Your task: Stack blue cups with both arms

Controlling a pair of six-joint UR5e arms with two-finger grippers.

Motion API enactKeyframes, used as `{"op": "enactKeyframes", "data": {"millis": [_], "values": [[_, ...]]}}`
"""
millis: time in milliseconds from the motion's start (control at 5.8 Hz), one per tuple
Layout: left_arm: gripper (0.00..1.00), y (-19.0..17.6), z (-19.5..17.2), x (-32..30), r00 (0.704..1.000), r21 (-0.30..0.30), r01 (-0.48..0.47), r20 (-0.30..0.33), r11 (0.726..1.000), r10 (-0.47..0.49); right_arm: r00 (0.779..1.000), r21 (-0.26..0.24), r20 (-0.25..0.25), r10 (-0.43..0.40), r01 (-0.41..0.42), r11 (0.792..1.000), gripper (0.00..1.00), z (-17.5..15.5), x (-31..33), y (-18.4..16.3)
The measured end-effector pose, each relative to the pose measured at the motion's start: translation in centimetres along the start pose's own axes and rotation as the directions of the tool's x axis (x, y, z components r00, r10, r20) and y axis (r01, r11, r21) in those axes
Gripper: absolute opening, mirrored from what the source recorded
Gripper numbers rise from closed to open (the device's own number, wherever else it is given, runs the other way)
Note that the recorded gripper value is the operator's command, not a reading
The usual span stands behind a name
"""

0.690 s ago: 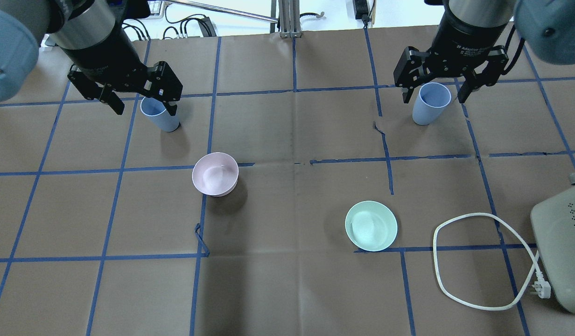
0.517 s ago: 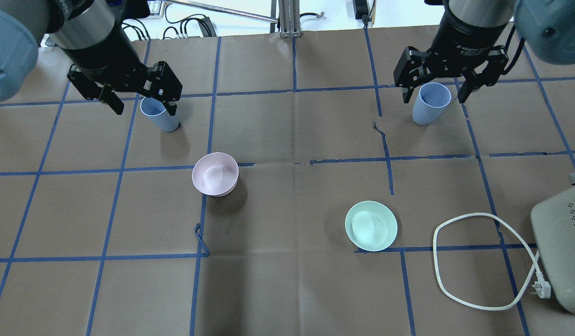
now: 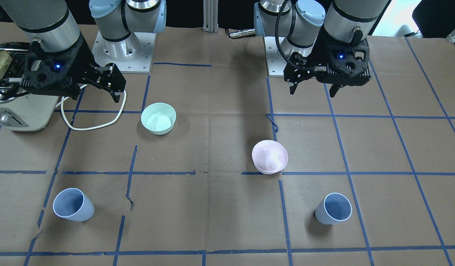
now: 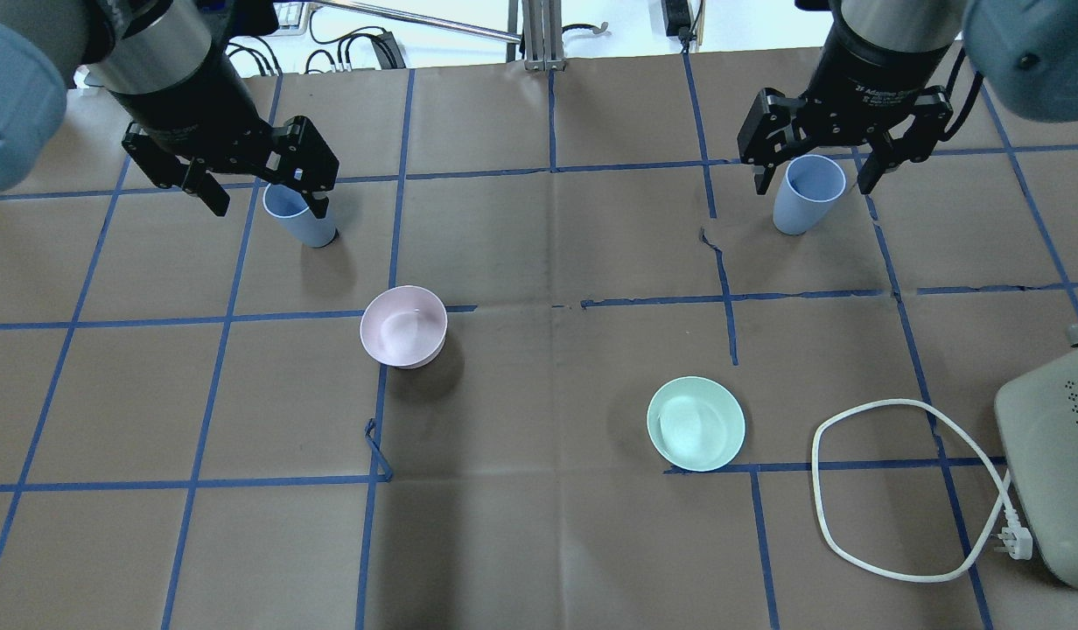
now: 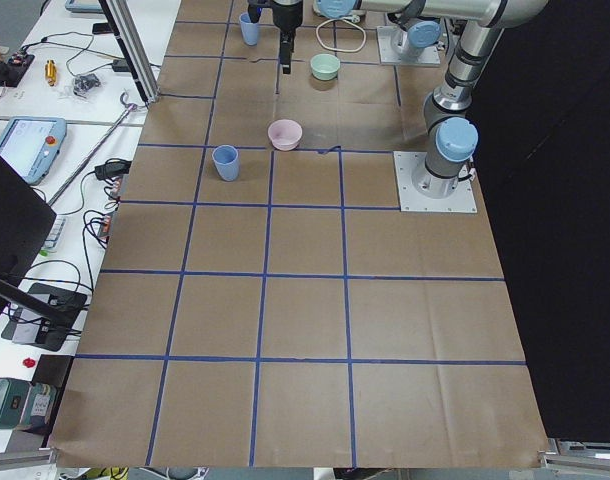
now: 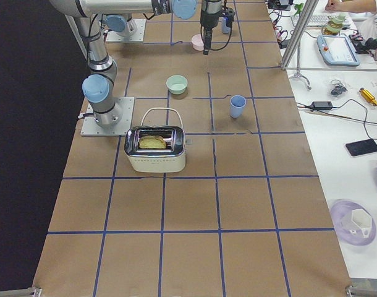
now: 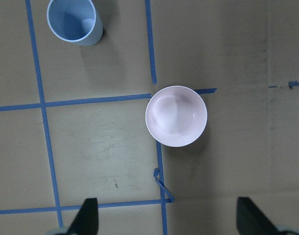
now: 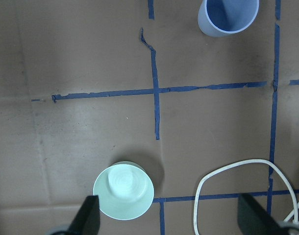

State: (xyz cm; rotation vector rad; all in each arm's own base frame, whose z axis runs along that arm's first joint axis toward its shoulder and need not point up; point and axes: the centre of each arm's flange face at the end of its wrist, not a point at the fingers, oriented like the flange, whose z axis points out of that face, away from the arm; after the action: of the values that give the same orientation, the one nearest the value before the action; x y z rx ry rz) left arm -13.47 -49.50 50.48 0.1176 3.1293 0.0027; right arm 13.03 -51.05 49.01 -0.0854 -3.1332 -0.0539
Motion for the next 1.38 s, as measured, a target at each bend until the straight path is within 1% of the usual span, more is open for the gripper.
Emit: {"op": "enactKeyframes", "data": {"millis": [172, 345, 517, 690, 862, 1034, 1207, 1379], "values": [[0.98, -0.6, 0.8, -0.3, 1.0, -0.013, 0.0, 0.005, 1.0, 0.0, 1.0, 0.001, 0.001, 0.001, -0.001, 1.0, 1.0, 0.0, 0.1, -0.1], [0.98, -2.9, 2.5, -1.1, 1.0, -0.016, 0.011, 0.01, 1.0, -0.011, 1.0, 0.015, 0.002, -0.022, 0.022, 1.0, 1.0, 0.0, 0.9, -0.6], [0.98, -6.9, 5.6, -3.3, 0.999, 0.002, 0.041, 0.011, 0.999, -0.041, 0.999, 0.043, 0.003, -0.051, 0.051, 0.998, 1.0, 0.0, 3.8, -2.2], [0.98, -10.9, 9.3, -6.0, 0.997, 0.028, 0.07, 0.011, 0.997, -0.07, 0.998, 0.065, 0.004, -0.059, 0.059, 0.996, 1.0, 0.8, 8.1, -4.7], [0.98, -14.2, 13.1, -8.0, 0.997, 0.061, 0.078, 0.015, 0.995, -0.079, 0.997, 0.092, -0.004, -0.077, 0.077, 0.993, 1.0, 2.1, 11.6, -8.3], [0.98, -16.7, 16.0, -9.1, 0.997, 0.087, 0.077, 0.019, 0.993, -0.079, 0.995, 0.12, -0.016, -0.101, 0.103, 0.987, 1.0, 3.1, 13.3, -11.9], [0.98, -18.3, 18.3, -9.6, 0.997, 0.085, 0.075, 0.019, 0.994, -0.077, 0.992, 0.122, -0.021, -0.123, 0.125, 0.985, 1.0, 4.6, 14.2, -15.2], [0.89, -19.0, 20.4, -9.6, 0.997, 0.061, 0.075, 0.013, 0.995, -0.076, 0.99, 0.102, -0.015, -0.141, 0.142, 0.985, 0.99, 6.8, 14.6, -17.2]]}}
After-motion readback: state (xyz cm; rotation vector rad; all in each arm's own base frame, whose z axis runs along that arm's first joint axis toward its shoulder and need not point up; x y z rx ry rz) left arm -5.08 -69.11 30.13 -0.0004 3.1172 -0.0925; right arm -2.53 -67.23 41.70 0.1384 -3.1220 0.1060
